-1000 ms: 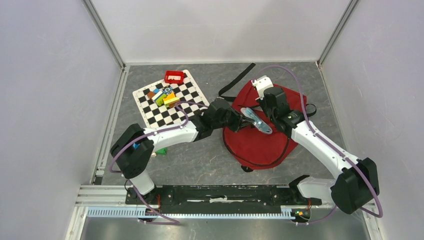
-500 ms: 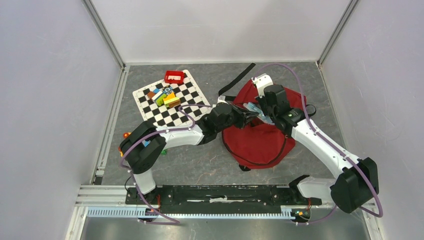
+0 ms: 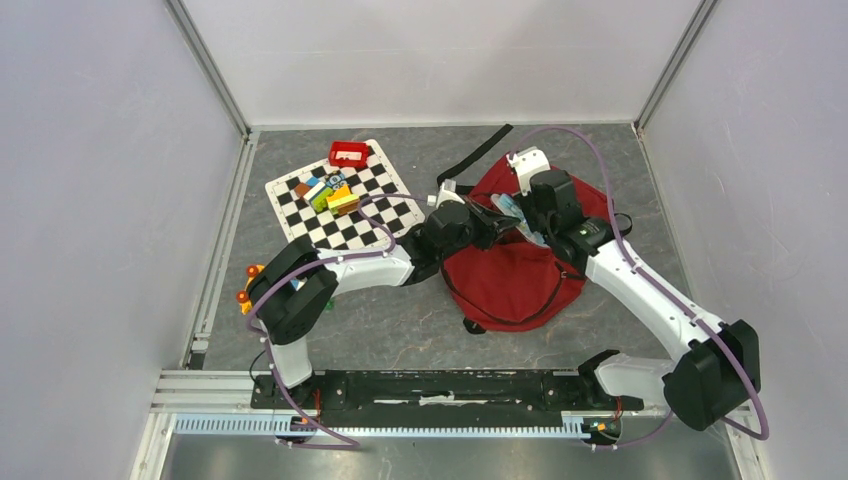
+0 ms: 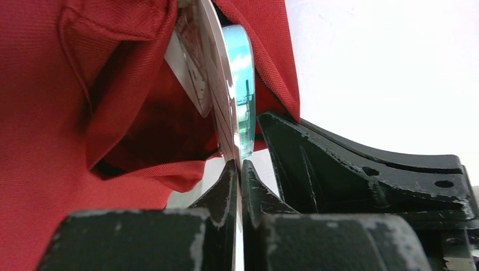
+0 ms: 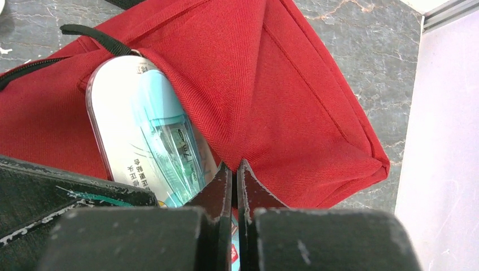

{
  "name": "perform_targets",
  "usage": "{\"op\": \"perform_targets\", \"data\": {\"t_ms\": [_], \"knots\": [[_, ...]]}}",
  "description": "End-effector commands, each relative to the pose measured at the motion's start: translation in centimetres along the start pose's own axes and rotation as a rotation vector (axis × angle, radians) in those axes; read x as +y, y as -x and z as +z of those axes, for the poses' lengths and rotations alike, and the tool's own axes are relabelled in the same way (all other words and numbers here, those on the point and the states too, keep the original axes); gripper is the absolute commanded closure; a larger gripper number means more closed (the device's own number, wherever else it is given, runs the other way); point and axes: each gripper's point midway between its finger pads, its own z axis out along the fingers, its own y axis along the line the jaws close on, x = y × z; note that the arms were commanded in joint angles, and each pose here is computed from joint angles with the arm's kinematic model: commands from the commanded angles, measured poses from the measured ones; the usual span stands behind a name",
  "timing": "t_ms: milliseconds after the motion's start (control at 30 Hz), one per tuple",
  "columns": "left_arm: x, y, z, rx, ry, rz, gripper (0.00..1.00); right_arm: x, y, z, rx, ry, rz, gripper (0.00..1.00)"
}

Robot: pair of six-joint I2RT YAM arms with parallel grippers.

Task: Pack the student bag
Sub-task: Place the stationery in the student bag.

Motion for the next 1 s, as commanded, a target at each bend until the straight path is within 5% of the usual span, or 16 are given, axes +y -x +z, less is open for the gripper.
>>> {"op": "perform_targets", "data": {"t_ms": [0, 433, 967], "knots": [[-1.5, 4.6, 0.2, -0.185, 0.010, 0.133, 0.98, -2.2, 3.0, -2.3, -0.093, -0.068, 0.027, 1.00], [-2.0, 6.4, 1.4, -0.242, -0.005, 0.156, 0.98, -0.3, 2.5, -2.6, -0.070, 0.046, 0.026, 1.00], [0.2, 1.7, 5.4, -0.066, 0.011, 0.159, 0.98, 2.2, 7.7, -1.9, -0.152, 0.182, 0.130, 1.00]]}}
